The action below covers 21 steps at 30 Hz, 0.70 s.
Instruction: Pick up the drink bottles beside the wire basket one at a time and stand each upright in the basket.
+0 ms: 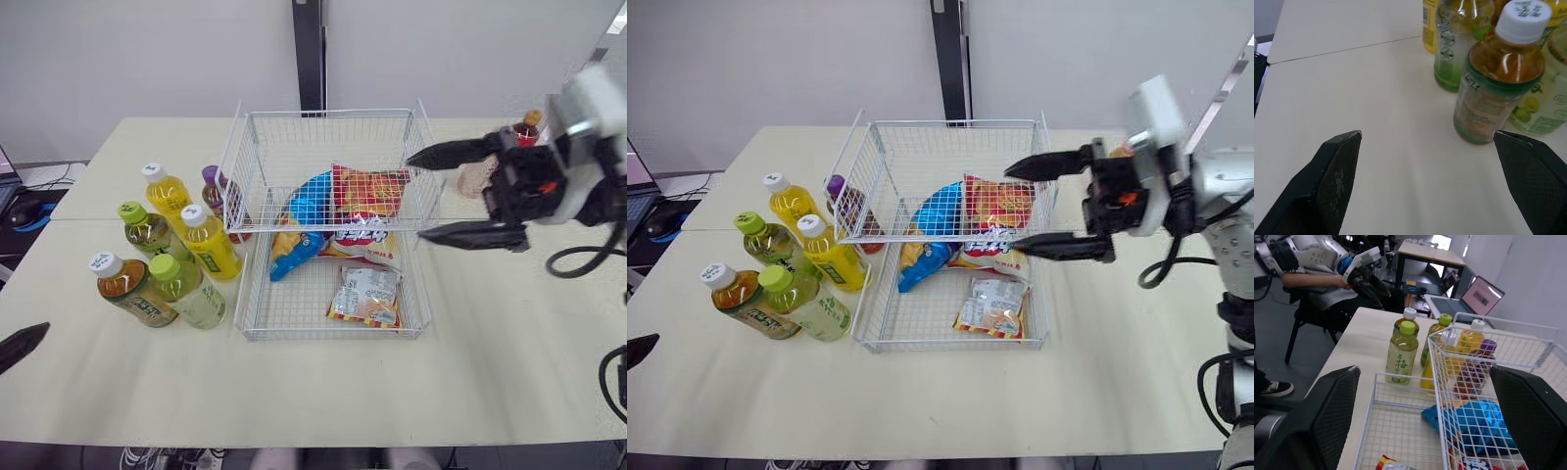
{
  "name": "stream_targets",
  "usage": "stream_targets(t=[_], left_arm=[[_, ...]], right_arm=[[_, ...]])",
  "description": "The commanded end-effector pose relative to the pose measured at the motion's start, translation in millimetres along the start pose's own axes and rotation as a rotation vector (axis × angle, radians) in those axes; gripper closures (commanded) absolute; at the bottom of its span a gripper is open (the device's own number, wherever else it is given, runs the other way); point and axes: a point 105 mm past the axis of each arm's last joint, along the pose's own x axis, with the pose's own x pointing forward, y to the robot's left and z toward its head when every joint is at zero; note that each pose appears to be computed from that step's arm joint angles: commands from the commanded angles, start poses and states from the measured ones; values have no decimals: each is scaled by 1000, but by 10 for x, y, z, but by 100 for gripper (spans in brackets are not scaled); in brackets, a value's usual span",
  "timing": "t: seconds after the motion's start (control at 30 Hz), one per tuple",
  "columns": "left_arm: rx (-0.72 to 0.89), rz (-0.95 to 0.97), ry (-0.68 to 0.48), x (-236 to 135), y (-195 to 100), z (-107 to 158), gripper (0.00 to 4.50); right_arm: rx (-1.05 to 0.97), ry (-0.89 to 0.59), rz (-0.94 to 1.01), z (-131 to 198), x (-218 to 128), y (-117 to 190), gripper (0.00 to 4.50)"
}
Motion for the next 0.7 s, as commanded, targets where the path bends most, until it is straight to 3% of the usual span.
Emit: stream_targets(t=[0.03, 0.3, 0.7], left_arm=[[1, -28, -84, 36, -172, 236, 4], [-4, 30, -236, 321, -290, 453, 4], [-38, 51, -236, 641, -246, 364, 4]], right_arm=[[-53, 42, 23, -78, 59, 15, 0], [-63, 53, 42, -145, 27, 97, 0], [-68, 37, 29, -36, -50, 95, 0]])
